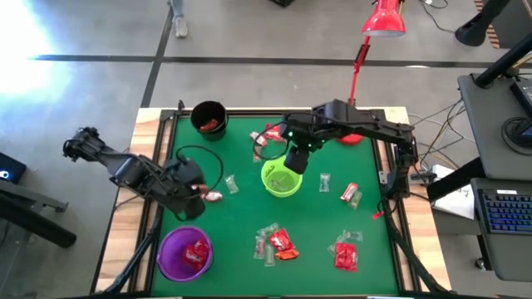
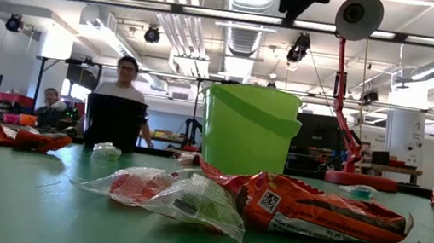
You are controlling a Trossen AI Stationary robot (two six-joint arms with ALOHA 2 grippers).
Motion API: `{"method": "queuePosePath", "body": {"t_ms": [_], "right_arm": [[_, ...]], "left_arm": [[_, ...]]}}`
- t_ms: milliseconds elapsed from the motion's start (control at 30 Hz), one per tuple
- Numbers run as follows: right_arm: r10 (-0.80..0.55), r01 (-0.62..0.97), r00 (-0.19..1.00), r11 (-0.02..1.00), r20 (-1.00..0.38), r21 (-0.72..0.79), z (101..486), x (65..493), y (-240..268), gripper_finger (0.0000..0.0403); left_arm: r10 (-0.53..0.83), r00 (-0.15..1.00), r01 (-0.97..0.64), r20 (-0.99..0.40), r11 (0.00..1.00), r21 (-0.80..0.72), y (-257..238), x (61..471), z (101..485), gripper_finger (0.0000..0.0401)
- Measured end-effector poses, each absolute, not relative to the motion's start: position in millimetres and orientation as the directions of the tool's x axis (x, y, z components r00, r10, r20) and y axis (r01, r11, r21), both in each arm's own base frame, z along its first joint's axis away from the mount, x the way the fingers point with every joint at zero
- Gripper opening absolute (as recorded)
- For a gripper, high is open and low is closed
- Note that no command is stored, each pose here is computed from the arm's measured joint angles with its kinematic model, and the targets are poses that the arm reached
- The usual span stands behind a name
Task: Sort candy
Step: Put the red candy into the violet bucket
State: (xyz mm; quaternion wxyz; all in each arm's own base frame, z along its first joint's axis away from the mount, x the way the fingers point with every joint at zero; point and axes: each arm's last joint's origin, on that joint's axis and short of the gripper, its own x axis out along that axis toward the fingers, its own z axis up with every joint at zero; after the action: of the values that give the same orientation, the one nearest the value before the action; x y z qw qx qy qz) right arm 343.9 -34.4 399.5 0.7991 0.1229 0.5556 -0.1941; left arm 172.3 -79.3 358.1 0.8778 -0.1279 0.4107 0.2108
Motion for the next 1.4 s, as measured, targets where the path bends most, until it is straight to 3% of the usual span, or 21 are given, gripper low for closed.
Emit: {"method": "queuePosePath", "body": {"t_ms": [233, 533, 733, 933, 1100, 1400], "right_arm": [[-0.215, 0.495, 0.192, 0.864, -0.958, -0.095, 369, 349, -19, 0.0171], [-0.121, 0.582, 0.098, 0.812, -0.988, -0.042, 341, 350, 6, 0.0171], [0.001, 0.607, 0.095, 0.792, -0.995, 0.059, 335, 351, 27, 0.0171], [0.091, 0.61, 0.174, 0.771, -0.981, 0.18, 329, 361, 39, 0.0171], [0.114, 0.585, 0.257, 0.772, -0.96, 0.249, 322, 372, 41, 0.0171], [0.13, 0.651, 0.22, 0.718, -0.967, 0.245, 304, 371, 49, 0.0171]], "left_arm": [[0.32, 0.622, -0.507, -0.714, 0.86, -0.056, -67, 155, 370, 0.0096], [0.366, 0.652, -0.509, -0.665, 0.86, -0.026, -58, 144, 377, 0.0096], [0.376, 0.653, -0.486, -0.658, 0.874, 0.017, -58, 143, 377, 0.0096], [0.376, 0.653, -0.477, -0.658, 0.878, 0.028, -58, 144, 377, 0.0096], [0.374, 0.654, -0.479, -0.658, 0.878, 0.024, -57, 143, 378, 0.0096], [0.366, 0.657, -0.475, -0.659, 0.88, 0.015, -57, 141, 378, 0.0096]]}}
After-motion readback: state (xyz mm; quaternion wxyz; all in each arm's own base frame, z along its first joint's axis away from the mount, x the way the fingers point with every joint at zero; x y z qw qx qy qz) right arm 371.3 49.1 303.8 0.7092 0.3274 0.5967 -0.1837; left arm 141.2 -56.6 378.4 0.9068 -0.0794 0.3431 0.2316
